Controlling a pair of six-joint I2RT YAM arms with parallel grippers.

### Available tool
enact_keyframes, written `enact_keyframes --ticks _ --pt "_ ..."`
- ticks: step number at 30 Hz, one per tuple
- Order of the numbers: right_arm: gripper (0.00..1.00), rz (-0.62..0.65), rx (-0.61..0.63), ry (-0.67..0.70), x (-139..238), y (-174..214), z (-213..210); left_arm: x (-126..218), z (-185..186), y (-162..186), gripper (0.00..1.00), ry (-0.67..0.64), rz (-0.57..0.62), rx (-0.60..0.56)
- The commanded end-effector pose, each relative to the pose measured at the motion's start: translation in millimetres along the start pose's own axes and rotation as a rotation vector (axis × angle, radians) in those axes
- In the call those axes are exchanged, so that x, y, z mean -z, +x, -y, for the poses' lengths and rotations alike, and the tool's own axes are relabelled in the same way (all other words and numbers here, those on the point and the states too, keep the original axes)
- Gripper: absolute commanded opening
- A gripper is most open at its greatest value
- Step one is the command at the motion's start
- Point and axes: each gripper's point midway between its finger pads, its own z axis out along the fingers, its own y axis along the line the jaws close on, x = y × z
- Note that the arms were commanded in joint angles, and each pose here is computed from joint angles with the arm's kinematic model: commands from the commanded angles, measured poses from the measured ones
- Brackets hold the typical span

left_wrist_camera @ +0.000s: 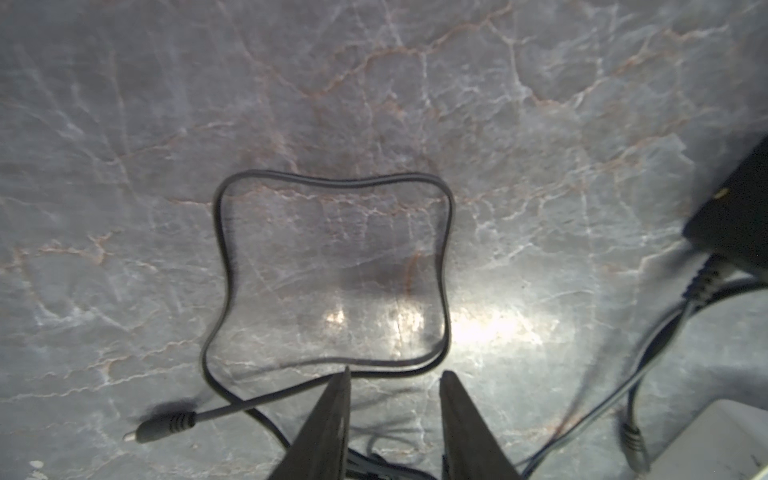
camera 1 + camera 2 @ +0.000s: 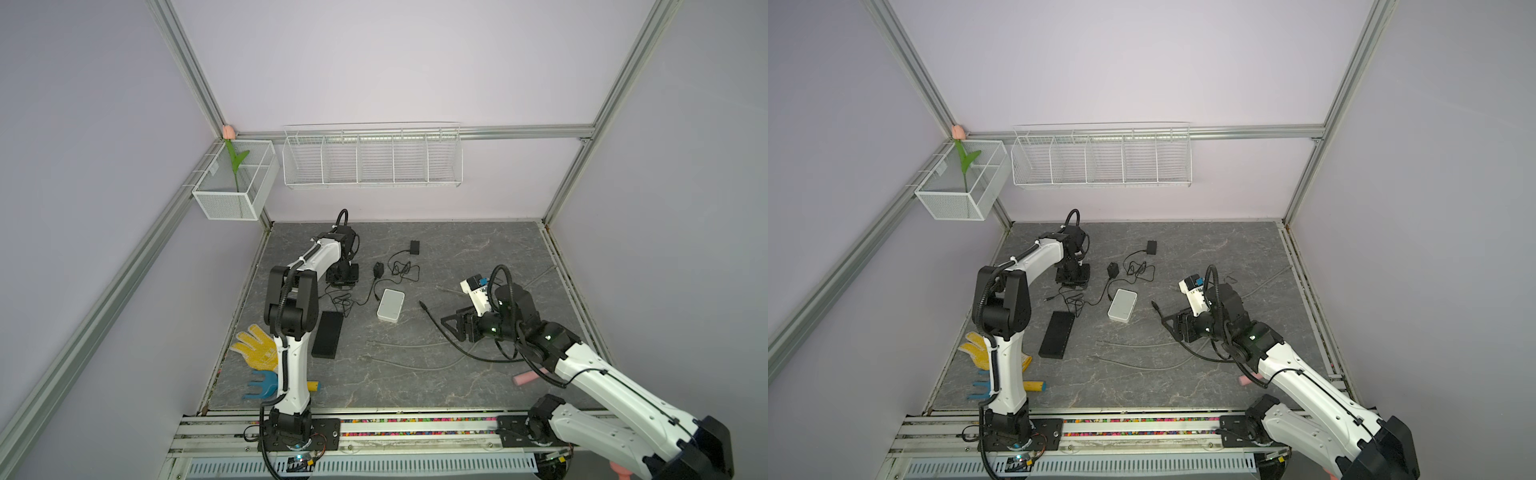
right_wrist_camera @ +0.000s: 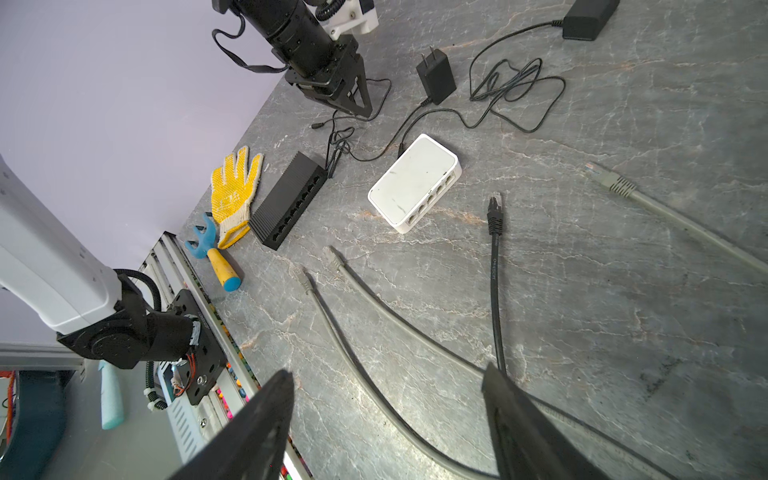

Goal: Insert the plug into the switch port

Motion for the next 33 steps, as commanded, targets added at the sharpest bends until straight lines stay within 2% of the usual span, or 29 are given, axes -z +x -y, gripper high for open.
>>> enact_keyframes --ticks 1,11,22,27,33 --pt "0.75 0.007 0.025 0.003 1 3 0 -13 0 13 0.35 -0.015 -0.072 -0.023" --pt "0.75 0.017 0.024 0.008 5 5 1 -25 6 24 0.33 0.016 -0.124 -0.046" --pt "0.71 0.045 0.027 0.025 15 0 1 -33 5 17 0.08 0.003 -0.121 -0.072" --pt "0.68 0.051 0.022 0.034 16 -1 2 -21 5 0 0.00 -0.013 -0.092 -0.087" --pt "0.65 0.066 0.014 0.034 20 -5 0 29 15 -32 0.00 0.033 0.024 -0.086"
